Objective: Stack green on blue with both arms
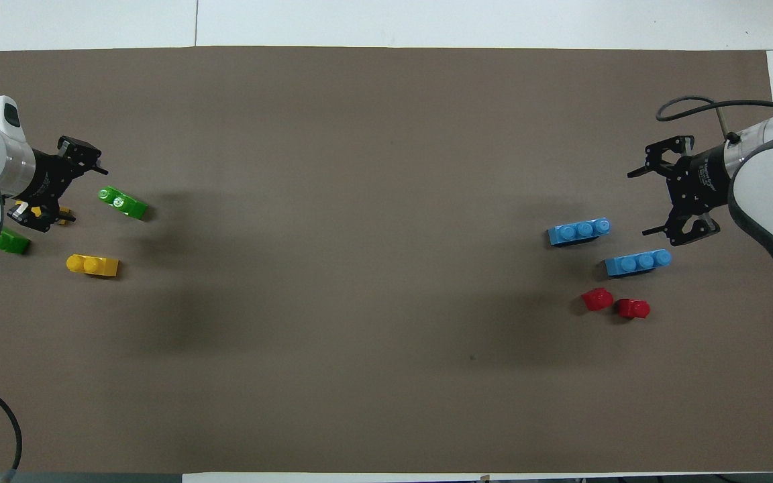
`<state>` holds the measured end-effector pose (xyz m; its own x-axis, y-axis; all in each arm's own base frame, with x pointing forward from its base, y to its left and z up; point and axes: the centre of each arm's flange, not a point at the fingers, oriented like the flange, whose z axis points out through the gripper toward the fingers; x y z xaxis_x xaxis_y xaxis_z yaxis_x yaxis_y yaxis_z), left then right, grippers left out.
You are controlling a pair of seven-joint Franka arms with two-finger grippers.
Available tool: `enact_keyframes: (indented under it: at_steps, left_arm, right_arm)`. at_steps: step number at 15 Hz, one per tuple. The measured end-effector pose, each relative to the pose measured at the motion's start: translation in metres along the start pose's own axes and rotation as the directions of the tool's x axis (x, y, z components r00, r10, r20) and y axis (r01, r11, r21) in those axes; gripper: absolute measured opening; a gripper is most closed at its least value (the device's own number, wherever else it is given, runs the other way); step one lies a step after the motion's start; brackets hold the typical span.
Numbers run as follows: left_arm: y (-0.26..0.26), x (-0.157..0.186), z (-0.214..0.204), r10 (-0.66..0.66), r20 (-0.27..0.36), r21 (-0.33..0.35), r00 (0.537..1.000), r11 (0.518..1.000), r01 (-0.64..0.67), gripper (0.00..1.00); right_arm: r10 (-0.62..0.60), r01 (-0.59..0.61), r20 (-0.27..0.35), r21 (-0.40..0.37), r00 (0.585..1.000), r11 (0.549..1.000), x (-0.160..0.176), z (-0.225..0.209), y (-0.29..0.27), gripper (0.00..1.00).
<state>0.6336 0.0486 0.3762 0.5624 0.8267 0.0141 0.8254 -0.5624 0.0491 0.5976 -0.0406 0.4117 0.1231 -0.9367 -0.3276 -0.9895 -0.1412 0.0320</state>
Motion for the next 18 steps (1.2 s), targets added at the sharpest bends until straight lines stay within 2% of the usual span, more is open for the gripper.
enact_keyframes:
  at_steps: [6, 7, 14, 16, 18]
  left_arm:
    - [0.008, 0.006, 0.028, -0.082, -0.021, -0.032, 0.996, 0.996, 0.081, 1.00]
    - [0.009, 0.007, 0.032, -0.089, -0.023, -0.035, 0.996, 0.995, 0.088, 1.00]
    - [0.004, 0.004, 0.064, -0.100, -0.018, -0.026, 0.995, 0.995, 0.099, 1.00]
    - [0.002, 0.002, 0.068, -0.100, -0.017, -0.025, 0.995, 0.995, 0.100, 1.00]
    - [0.002, 0.002, 0.068, -0.101, -0.018, -0.027, 0.995, 0.995, 0.100, 1.00]
  right_arm:
    - [0.004, -0.005, 0.026, 0.020, 1.000, 1.000, 0.008, 0.027, 0.007, 0.97]
    - [0.000, -0.001, 0.029, 0.023, 1.000, 1.000, 0.010, 0.030, 0.007, 1.00]
    - [0.001, -0.002, 0.030, 0.022, 1.000, 1.000, 0.022, 0.056, 0.007, 1.00]
    - [0.001, -0.002, 0.044, 0.024, 0.999, 1.000, 0.024, 0.063, 0.006, 0.96]
    - [-0.003, 0.002, 0.045, 0.026, 0.999, 1.000, 0.025, 0.065, 0.006, 1.00]
